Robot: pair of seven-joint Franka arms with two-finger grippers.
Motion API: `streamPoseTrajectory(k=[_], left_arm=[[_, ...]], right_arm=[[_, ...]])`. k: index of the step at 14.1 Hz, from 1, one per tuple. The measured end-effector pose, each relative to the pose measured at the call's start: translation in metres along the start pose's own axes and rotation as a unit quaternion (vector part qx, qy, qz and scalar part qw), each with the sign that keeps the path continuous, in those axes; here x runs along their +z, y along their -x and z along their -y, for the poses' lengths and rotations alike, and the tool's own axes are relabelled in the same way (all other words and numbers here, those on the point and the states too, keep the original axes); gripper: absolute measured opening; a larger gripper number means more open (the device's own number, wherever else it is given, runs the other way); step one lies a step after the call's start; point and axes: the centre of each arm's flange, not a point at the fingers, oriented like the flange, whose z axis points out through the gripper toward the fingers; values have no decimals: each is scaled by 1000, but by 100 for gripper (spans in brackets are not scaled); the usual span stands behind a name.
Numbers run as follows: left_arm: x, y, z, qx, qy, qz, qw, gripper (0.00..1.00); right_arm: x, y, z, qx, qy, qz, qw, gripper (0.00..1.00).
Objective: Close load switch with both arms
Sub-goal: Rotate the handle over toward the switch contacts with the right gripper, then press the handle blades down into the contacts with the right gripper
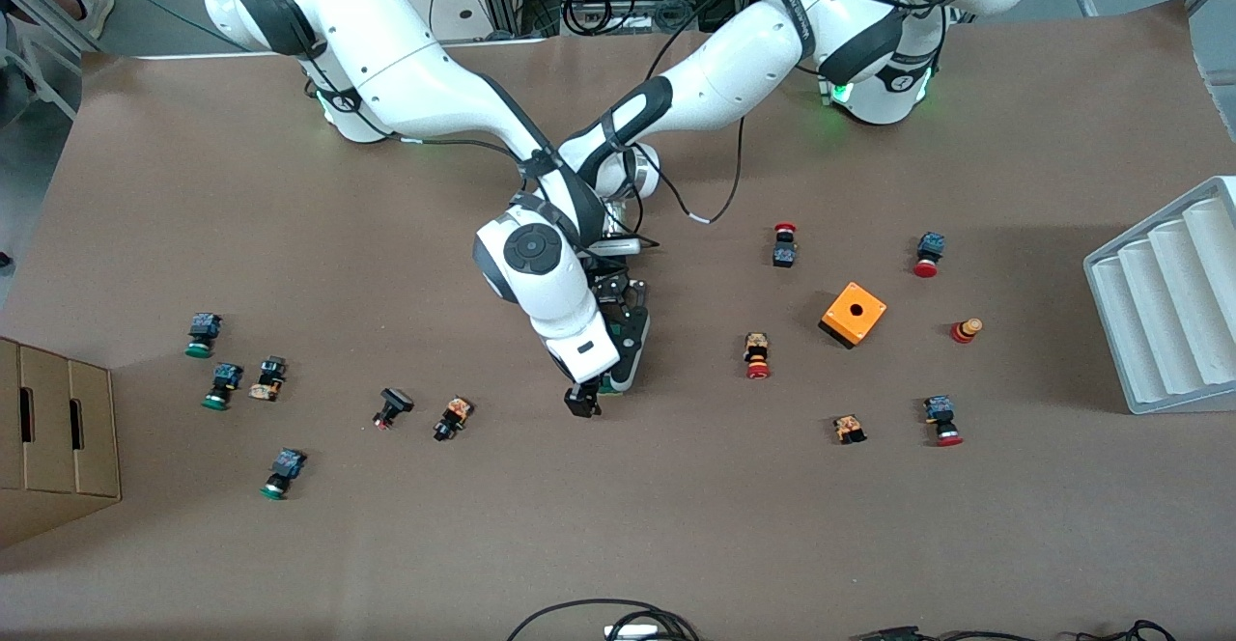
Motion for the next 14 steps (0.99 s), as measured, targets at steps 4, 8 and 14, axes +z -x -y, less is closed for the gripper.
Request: streamPoseTrajectory(k=[4, 8, 14], left_arm=[[0, 0, 0, 0, 0, 0, 1000, 61], [0, 0, 0, 0, 0, 0, 1000, 61], [0, 0, 0, 0, 0, 0, 1000, 61]], right_arm=[[1, -1, -1, 0, 1, -1, 1000, 82], [4, 2, -7, 2, 6, 1, 1000, 82], [5, 0, -11, 2, 10, -1, 1000, 82]])
